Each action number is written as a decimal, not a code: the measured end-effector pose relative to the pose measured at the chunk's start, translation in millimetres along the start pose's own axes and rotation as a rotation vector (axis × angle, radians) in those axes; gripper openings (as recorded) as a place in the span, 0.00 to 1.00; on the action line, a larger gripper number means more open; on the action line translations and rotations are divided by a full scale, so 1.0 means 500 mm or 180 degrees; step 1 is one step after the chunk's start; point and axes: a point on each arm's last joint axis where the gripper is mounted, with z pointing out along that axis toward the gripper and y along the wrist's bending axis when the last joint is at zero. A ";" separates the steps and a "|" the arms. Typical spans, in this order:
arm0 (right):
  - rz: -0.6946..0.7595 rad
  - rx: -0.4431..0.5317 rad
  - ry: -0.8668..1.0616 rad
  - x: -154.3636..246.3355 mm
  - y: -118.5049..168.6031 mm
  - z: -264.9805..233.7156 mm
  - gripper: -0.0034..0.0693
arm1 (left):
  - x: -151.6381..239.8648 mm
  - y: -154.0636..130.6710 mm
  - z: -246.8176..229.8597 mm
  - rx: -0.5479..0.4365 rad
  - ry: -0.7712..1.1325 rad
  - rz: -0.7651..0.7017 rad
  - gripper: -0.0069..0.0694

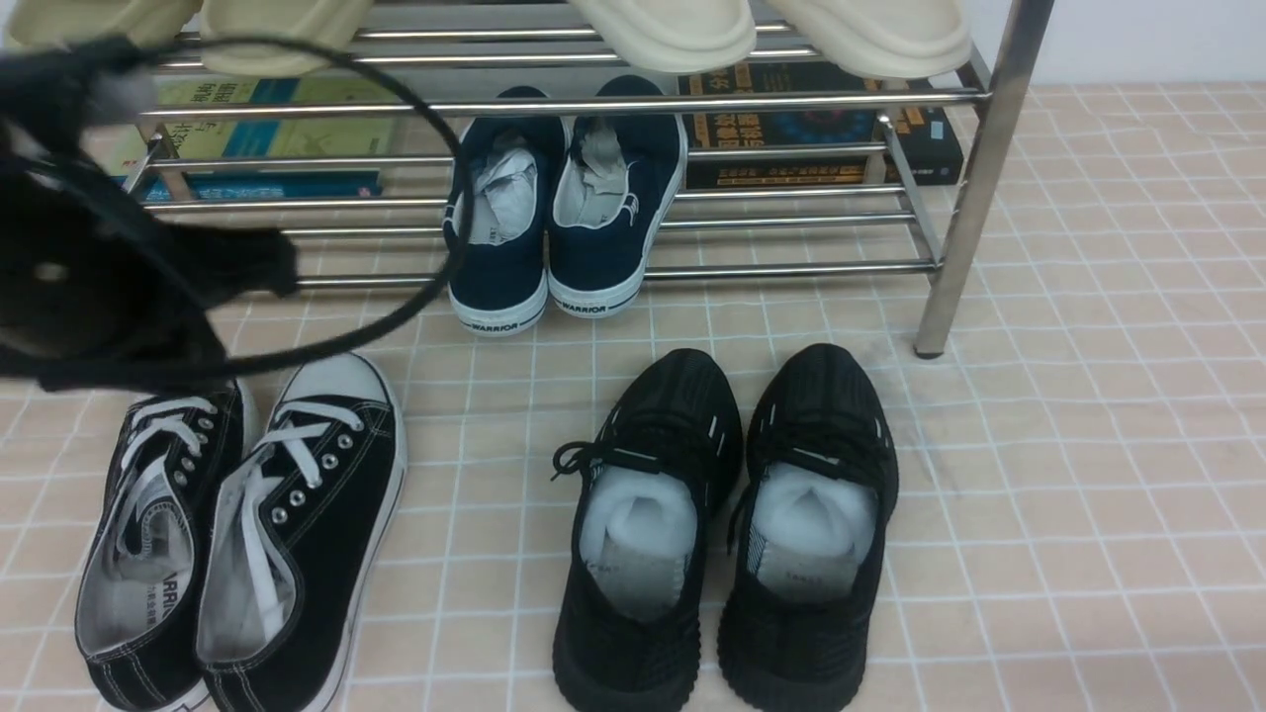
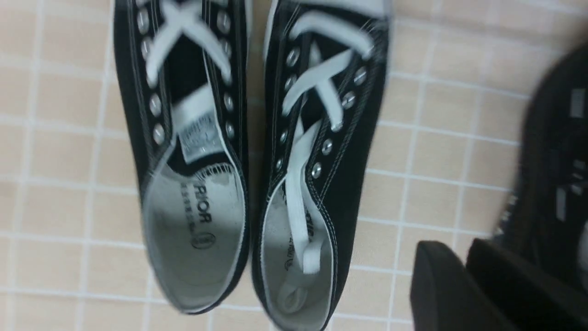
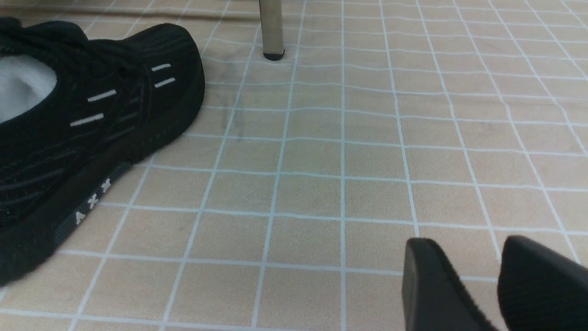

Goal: Take the shoes off the shelf from the light coffee tablecloth by hand.

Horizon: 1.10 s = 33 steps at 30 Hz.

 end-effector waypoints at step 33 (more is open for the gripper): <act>0.0000 0.0000 0.0000 0.000 0.000 0.000 0.38 | 0.407 0.144 -0.047 0.0670 -0.2481 0.0670 0.11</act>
